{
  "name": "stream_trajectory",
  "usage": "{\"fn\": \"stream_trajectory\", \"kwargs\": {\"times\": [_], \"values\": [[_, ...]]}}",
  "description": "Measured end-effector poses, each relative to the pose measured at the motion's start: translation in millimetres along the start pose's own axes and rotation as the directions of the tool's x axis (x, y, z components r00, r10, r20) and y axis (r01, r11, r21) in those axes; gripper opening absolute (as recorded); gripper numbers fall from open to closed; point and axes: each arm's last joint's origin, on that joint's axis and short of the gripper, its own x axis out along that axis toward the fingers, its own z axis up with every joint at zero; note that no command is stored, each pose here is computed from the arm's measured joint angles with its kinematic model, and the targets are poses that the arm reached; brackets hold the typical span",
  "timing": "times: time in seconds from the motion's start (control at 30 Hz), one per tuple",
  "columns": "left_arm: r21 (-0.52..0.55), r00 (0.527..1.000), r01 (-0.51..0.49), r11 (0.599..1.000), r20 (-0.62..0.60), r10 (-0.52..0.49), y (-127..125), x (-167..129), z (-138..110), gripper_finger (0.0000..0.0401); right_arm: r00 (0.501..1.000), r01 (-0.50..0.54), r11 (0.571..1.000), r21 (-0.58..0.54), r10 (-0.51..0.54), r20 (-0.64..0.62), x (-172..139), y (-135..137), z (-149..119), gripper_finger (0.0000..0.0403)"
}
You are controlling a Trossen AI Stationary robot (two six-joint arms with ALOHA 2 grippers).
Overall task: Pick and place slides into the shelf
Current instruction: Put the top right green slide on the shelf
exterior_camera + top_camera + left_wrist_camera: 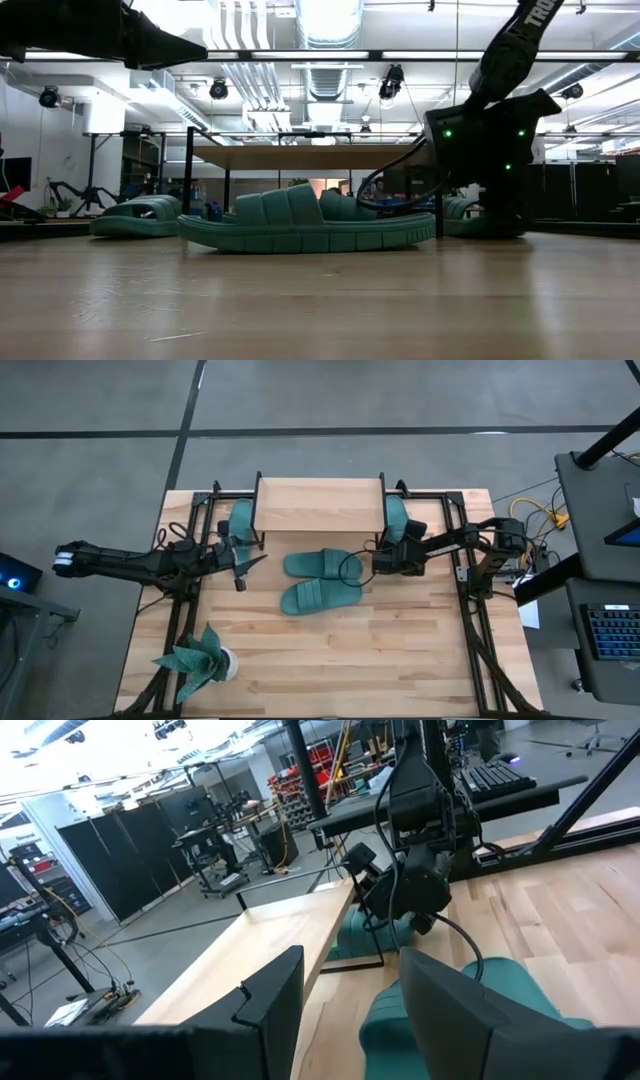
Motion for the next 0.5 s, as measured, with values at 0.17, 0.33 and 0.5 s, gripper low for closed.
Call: {"fn": "stream_trajectory", "kwargs": {"times": [0.17,0.33,0.5], "values": [[0.0,1.0,0.0,1.0,0.0,0.0,0,0,0,0.0151,1.0,-0.005,1.0,-0.019,0.004,-0.02,1,1,-5,0.0016],[-0.001,1.0,-0.001,1.0,0.001,0.001,0,0,0,0.0151,0.999,-0.032,0.999,-0.024,0.031,-0.025,-2,3,-6,0.0014],[0.0,1.0,-0.001,1.0,-0.001,0.001,0,0,0,0.0151,0.999,-0.049,0.999,-0.008,0.048,-0.019,-9,1,-9,0.0014]]}}
